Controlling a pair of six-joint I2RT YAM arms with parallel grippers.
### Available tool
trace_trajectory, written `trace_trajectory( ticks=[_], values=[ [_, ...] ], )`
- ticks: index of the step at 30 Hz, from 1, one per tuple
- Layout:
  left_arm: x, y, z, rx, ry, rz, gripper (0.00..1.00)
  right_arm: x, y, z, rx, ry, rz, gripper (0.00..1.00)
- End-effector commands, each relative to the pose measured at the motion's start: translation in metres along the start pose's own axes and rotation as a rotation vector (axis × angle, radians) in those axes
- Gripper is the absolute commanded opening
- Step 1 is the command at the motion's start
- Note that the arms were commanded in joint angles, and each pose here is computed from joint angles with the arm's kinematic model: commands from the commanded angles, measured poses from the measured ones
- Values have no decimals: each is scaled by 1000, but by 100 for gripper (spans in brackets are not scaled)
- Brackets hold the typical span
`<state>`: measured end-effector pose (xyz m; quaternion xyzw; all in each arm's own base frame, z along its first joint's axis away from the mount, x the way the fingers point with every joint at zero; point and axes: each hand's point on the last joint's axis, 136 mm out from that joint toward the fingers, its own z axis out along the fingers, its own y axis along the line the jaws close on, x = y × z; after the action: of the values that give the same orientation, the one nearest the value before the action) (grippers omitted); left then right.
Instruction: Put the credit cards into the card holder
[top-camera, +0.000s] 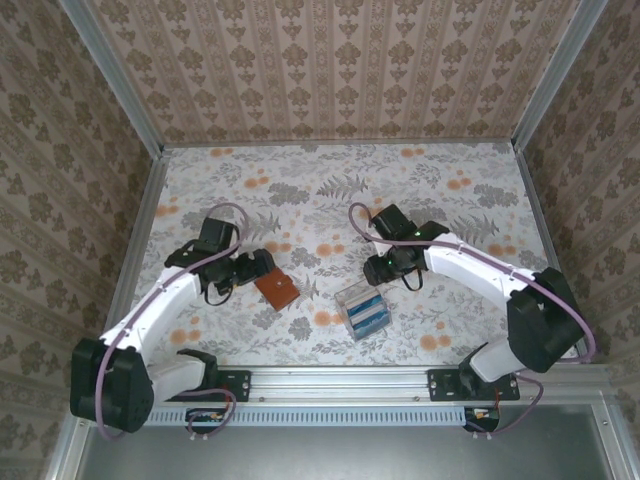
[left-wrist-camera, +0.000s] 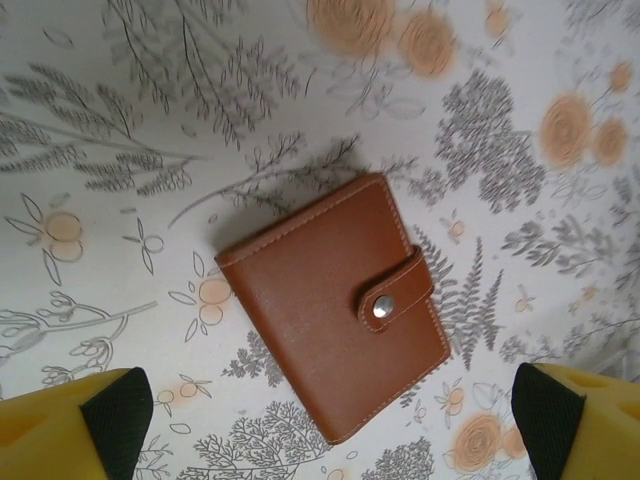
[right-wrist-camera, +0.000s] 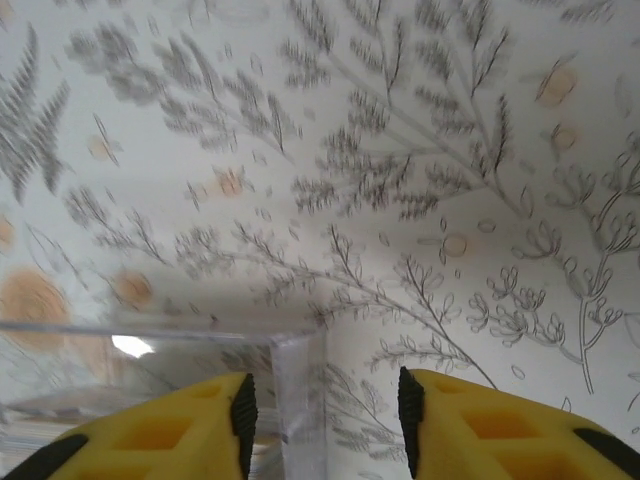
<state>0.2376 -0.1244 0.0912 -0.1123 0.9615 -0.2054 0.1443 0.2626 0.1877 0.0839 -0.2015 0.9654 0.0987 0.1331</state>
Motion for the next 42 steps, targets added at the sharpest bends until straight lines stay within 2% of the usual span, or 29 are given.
trace_trajectory(
  ticks=[1,8,13,18,24,28,31,36,39,42],
  values=[
    [18,4,11,-19,75,-22,96,15,3,3,-11,83,-33,39],
    [29,10,31,-60,135,-21,93,10,16,22,-61,116,-37,29],
    [28,9,43,-52,136,-49,92,4,22,29,-59,119,-43,29],
    [29,16,49,-81,137,-68,92,2,25,21,-69,123,-52,35],
    [29,21,50,-107,133,-81,91,-8,34,3,-108,81,-85,36],
    [30,17,51,-84,145,-87,91,-10,41,5,-133,85,-109,36],
    [30,24,48,-116,130,-91,91,-11,48,9,-161,100,-122,37],
    [30,19,49,-88,131,-94,91,-4,41,29,-97,140,-153,36],
    [31,25,49,-109,117,-107,91,-4,34,38,-46,155,-158,32],
    [33,21,52,-85,129,-108,91,-9,30,37,-15,113,-157,26]
  ],
)
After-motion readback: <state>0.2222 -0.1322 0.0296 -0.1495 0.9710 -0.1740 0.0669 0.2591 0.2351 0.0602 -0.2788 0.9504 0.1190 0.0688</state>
